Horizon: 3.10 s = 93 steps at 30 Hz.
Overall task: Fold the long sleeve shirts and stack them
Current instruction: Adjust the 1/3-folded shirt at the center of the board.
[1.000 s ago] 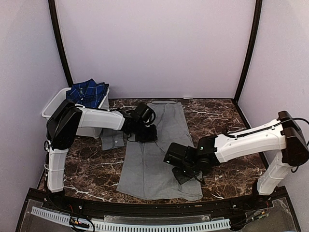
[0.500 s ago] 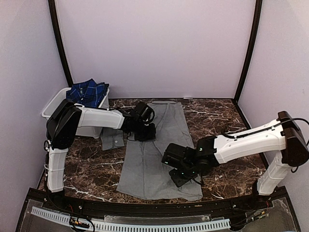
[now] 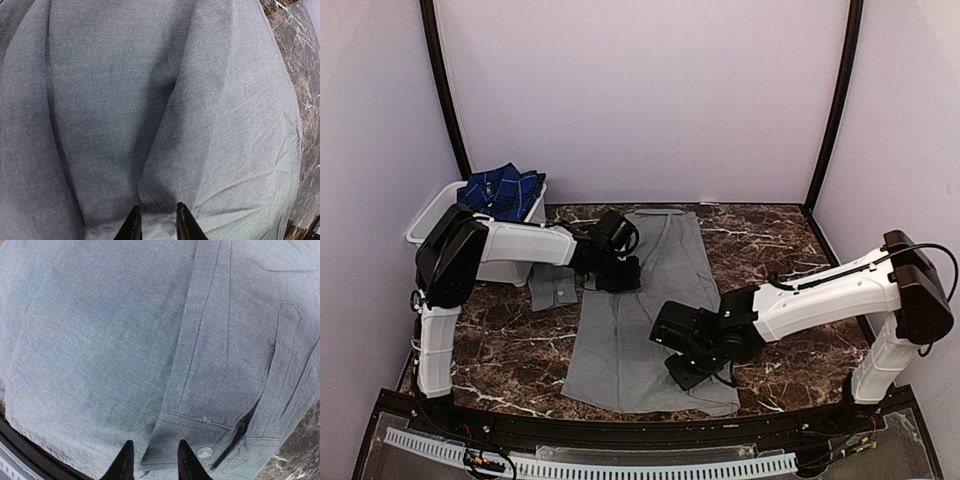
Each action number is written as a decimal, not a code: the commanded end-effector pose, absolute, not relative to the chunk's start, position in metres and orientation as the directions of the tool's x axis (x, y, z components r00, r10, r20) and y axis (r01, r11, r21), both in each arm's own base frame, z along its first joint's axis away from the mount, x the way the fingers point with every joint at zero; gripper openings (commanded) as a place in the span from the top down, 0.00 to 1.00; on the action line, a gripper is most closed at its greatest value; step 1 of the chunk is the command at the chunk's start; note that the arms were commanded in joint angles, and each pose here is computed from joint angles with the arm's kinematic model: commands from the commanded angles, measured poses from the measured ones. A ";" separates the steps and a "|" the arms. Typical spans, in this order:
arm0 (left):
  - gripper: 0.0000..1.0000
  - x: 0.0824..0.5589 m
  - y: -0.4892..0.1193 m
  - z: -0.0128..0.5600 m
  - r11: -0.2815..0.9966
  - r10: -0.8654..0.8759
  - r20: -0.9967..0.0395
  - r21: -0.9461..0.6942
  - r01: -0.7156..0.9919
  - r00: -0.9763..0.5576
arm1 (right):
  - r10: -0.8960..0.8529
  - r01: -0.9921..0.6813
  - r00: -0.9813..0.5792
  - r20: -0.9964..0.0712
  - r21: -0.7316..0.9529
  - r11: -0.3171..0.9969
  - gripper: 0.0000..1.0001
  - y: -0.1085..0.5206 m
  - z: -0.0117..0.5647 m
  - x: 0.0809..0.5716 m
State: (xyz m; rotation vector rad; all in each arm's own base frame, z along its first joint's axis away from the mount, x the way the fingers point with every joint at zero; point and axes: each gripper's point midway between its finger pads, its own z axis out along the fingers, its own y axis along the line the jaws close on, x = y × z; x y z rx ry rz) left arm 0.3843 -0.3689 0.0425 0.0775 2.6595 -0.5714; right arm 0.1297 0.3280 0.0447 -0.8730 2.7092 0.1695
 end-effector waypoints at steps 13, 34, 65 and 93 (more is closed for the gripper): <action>0.75 0.399 -0.428 0.129 0.803 -0.006 -0.589 -0.484 0.346 -0.808 | -0.131 -0.417 -0.824 -0.551 0.433 0.799 0.67 0.344 0.128 0.225; 0.73 0.495 -0.440 0.051 0.859 0.022 -0.610 -0.394 0.327 -0.792 | 0.015 -0.235 -0.929 -0.370 0.620 0.749 0.75 0.310 0.035 0.229; 0.62 0.587 -0.469 0.074 0.652 -0.298 -0.668 -0.664 0.365 -0.682 | -0.019 -0.211 -0.950 -0.312 0.593 0.777 0.76 0.290 0.020 0.205; 0.44 0.471 -0.389 0.222 0.670 -0.196 -0.702 -0.605 0.429 -0.684 | 0.011 -0.410 -0.801 -0.598 0.563 0.718 0.74 0.338 0.138 0.333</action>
